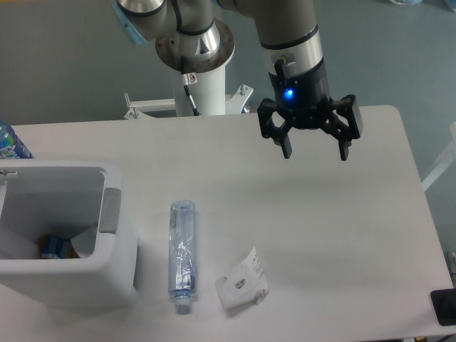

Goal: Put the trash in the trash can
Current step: 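Move the open gripper toward the crumpled white paper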

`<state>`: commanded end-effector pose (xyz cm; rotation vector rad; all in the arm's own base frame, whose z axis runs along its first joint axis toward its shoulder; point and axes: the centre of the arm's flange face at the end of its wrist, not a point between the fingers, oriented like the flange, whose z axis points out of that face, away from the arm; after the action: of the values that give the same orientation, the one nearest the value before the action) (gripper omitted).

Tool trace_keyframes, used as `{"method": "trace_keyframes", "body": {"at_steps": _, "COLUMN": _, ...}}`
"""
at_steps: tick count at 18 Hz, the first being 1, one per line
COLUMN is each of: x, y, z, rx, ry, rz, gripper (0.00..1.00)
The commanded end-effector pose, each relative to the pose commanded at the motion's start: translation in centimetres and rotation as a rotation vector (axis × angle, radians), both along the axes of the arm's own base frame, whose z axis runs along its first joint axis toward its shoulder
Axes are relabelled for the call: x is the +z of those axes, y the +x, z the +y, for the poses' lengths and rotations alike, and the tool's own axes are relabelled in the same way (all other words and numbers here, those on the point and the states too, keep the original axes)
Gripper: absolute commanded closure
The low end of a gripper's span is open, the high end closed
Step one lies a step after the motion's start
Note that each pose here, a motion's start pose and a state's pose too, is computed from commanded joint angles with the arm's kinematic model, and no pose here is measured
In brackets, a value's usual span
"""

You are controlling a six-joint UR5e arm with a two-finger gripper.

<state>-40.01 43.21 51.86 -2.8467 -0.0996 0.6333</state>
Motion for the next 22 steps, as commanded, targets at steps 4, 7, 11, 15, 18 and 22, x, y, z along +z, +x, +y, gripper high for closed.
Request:
{"method": "trace_keyframes", "body": {"at_steps": 4, "x": -0.6, "y": 0.1, "z": 0.1, "rx": -0.004, "ry": -0.002, "rz": -0.004, "gripper": 0.00}}
{"method": "trace_keyframes", "body": {"at_steps": 7, "x": -1.5, "y": -0.1, "z": 0.3, "rx": -0.004, "ry": -0.011, "rz": -0.020, "gripper": 0.00}}
{"method": "trace_keyframes", "body": {"at_steps": 11, "x": -2.8, "y": -0.3, "z": 0.6, "rx": -0.003, "ry": -0.017, "rz": -0.038, "gripper": 0.00}}
{"method": "trace_keyframes", "body": {"at_steps": 15, "x": -4.7, "y": -0.4, "z": 0.8, "rx": 0.097, "ry": 0.041, "rz": -0.046, "gripper": 0.00}}
{"method": "trace_keyframes", "body": {"at_steps": 18, "x": -6.6, "y": 0.0, "z": 2.4, "rx": 0.113, "ry": 0.039, "rz": -0.080, "gripper": 0.00}}
{"method": "trace_keyframes", "body": {"at_steps": 22, "x": -9.1, "y": 0.3, "z": 4.1, "rx": 0.092, "ry": 0.011, "rz": -0.112, "gripper": 0.00}}
